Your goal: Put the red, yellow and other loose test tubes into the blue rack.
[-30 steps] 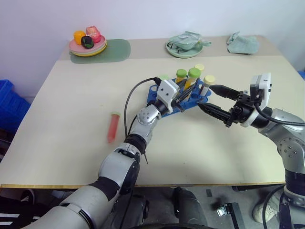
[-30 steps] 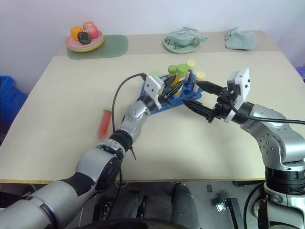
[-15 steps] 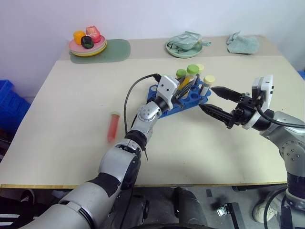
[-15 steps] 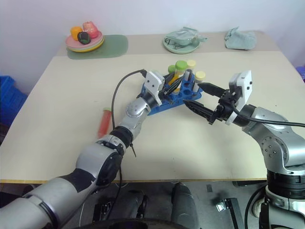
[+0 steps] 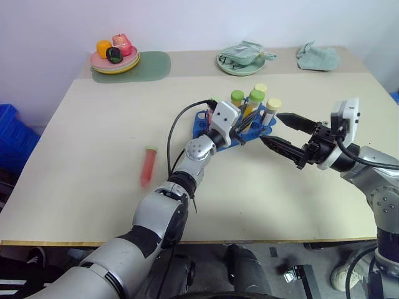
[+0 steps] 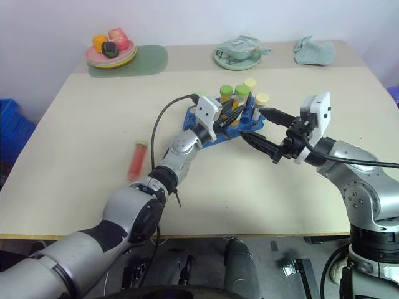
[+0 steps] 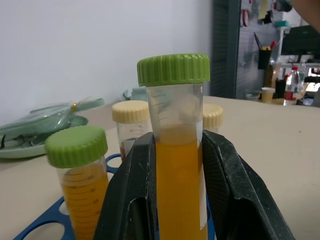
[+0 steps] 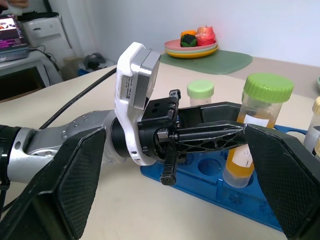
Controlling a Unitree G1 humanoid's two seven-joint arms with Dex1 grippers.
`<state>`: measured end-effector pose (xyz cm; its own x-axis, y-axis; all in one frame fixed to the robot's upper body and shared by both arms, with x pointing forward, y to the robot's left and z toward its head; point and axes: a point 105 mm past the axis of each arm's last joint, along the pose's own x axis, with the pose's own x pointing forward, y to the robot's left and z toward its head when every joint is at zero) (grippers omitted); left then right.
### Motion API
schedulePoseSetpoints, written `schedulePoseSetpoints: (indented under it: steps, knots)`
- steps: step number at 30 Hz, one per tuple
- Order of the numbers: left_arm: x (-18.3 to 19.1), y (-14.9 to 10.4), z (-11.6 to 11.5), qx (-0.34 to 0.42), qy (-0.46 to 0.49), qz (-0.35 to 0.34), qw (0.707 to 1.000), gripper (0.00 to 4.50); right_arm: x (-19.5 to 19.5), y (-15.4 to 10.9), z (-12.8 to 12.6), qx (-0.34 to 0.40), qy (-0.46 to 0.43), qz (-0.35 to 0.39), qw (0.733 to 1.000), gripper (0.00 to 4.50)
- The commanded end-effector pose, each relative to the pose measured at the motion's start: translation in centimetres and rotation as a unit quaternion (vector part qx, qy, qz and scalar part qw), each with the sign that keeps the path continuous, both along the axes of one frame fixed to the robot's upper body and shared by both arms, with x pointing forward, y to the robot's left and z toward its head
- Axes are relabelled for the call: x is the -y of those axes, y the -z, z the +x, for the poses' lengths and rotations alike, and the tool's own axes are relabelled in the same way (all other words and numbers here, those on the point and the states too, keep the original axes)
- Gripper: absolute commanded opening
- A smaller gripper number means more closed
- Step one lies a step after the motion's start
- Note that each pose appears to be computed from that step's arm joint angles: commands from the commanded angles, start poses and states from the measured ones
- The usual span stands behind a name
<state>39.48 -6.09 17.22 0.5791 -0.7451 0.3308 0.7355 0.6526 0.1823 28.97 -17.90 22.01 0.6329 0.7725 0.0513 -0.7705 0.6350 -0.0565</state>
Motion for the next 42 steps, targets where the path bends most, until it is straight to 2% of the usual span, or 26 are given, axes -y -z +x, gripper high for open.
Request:
schedulePoseSetpoints:
  steps: [1, 10, 26, 34, 42]
  knots:
    - [0.4, -0.6, -0.1, 0.009, 0.003, 0.003, 1.0, 0.72, 0.2, -1.3, -0.7, 0.028, 0.001, -0.004, 1.0, 4.5]
    - [-0.2, -0.5, 0.7, 0.003, -0.026, 0.009, 1.0, 0.72, 0.3, -1.5, -0.8, 0.029, 0.006, -0.004, 1.0, 4.5]
    - [-0.5, 0.6, 0.4, 0.005, -0.023, 0.024, 0.999, 0.72, 0.1, -1.6, -0.7, 0.03, 0.003, -0.002, 1.0, 4.5]
    - [0.0, -0.6, 0.4, 0.039, -0.023, 0.047, 0.998, 0.72, 0.0, -1.6, -0.8, 0.028, 0.004, -0.002, 1.0, 4.5]
    - [-0.5, -0.1, 0.6, 0.033, -0.031, 0.049, 0.998, 0.72, 0.0, -1.6, -0.7, 0.028, 0.006, -0.001, 1.0, 4.5]
